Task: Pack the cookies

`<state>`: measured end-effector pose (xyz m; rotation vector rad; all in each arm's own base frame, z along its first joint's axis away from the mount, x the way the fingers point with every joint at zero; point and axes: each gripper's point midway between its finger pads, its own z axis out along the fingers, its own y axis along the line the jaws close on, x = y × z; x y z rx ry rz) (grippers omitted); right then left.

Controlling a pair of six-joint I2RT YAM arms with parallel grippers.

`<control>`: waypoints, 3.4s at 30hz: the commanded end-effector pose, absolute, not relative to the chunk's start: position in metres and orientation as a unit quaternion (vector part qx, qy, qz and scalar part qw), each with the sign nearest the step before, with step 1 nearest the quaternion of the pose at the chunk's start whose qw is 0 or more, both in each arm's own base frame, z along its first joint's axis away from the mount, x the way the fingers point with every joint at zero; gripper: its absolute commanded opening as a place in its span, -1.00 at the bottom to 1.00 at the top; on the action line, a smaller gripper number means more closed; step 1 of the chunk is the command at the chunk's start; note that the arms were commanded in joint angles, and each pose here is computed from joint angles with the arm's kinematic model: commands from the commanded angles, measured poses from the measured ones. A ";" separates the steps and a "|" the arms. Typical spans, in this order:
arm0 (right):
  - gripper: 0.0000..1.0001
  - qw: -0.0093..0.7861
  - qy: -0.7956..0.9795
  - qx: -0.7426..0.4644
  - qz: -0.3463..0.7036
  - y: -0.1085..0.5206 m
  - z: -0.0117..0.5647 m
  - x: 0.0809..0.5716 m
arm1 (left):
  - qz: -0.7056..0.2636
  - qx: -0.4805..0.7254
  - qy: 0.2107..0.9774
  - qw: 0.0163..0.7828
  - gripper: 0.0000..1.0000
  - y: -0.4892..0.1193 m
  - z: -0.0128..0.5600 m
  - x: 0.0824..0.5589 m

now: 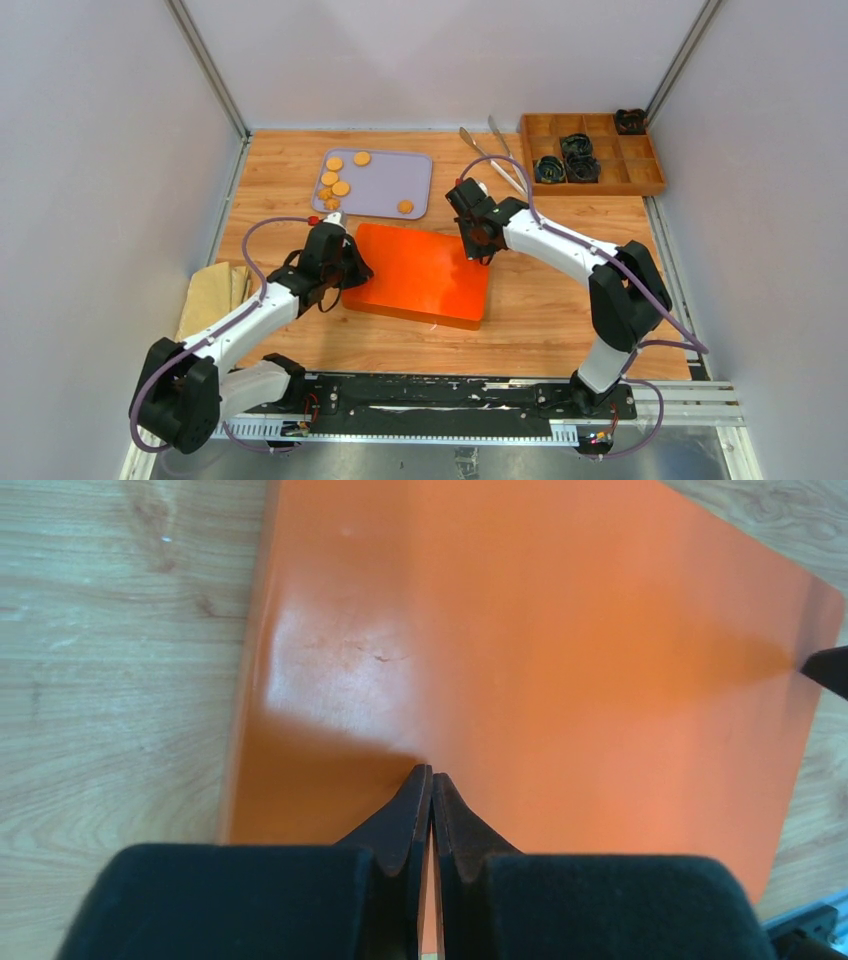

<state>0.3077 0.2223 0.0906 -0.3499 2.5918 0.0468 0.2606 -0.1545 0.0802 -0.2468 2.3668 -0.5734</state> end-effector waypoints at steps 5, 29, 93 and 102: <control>-1.00 0.271 0.951 -0.149 0.001 0.227 0.116 0.323 | -0.121 -0.097 0.919 0.362 -0.82 -0.127 0.118 0.278; -1.00 0.226 0.960 -0.159 0.040 0.230 0.085 0.295 | -0.037 -0.059 0.939 0.336 -0.93 -0.152 0.083 0.424; -1.00 0.216 0.967 -0.134 0.010 0.220 0.076 0.353 | -0.103 -0.052 0.948 0.298 -0.95 -0.160 0.054 0.371; -1.00 0.205 0.970 -0.132 0.017 0.209 0.070 0.323 | -0.107 -0.053 0.950 0.287 -0.94 -0.158 0.047 0.351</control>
